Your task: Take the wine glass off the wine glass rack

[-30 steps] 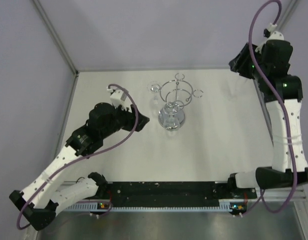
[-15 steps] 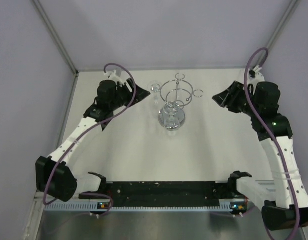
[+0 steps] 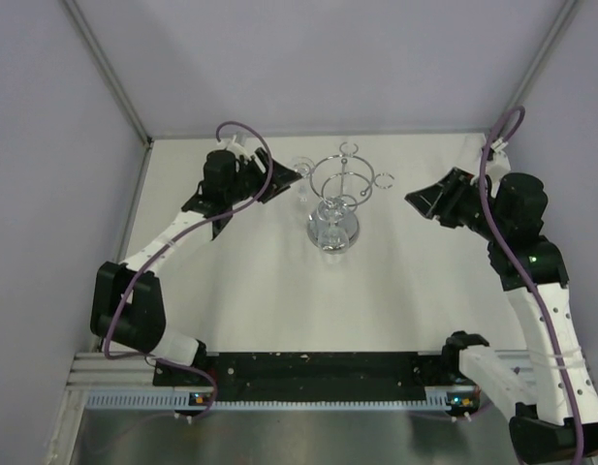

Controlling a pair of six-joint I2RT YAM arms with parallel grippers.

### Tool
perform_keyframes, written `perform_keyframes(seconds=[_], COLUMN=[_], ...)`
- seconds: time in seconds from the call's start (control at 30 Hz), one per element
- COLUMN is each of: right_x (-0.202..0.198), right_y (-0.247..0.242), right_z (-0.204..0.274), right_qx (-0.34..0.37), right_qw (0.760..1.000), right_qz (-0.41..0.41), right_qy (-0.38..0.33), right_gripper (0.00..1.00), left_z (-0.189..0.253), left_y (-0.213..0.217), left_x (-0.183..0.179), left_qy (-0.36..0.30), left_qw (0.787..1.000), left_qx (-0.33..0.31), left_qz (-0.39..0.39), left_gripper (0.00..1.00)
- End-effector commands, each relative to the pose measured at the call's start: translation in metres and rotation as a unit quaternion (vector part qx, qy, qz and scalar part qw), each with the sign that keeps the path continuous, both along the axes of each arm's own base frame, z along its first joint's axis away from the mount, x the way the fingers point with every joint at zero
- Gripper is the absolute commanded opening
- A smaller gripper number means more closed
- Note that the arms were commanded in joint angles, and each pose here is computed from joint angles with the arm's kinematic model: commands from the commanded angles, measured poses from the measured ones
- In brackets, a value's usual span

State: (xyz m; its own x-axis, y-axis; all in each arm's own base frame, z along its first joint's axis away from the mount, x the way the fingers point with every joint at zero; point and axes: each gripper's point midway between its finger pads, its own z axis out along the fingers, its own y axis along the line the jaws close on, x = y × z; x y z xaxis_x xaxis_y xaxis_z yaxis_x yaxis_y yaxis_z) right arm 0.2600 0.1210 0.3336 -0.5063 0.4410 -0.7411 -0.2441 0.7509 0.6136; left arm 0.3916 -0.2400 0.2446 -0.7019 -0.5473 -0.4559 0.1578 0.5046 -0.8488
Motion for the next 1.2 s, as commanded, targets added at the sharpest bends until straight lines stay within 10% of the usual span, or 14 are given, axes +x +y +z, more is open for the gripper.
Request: perform_keyframes(seconds=[0.0,1.17], right_x=[-0.004,0.003], right_y=[0.006,0.007], right_z=[0.011,-0.004], right_qx=[0.01,0.013], right_qw=[0.999,1.0], right_qz=[0.013,0.013], right_qy=[-0.029,-0.014], right_gripper=[0.52,0.52], left_z=[0.041,0.048], left_y=[0.001,0.006], left_x=[0.017,0.03], left_qy=[-0.066,-0.085], left_qw=[0.998,0.996], left_qx=[-0.019,-0.02], left_qz=[0.008,0.001], left_gripper=[0.64,0.19])
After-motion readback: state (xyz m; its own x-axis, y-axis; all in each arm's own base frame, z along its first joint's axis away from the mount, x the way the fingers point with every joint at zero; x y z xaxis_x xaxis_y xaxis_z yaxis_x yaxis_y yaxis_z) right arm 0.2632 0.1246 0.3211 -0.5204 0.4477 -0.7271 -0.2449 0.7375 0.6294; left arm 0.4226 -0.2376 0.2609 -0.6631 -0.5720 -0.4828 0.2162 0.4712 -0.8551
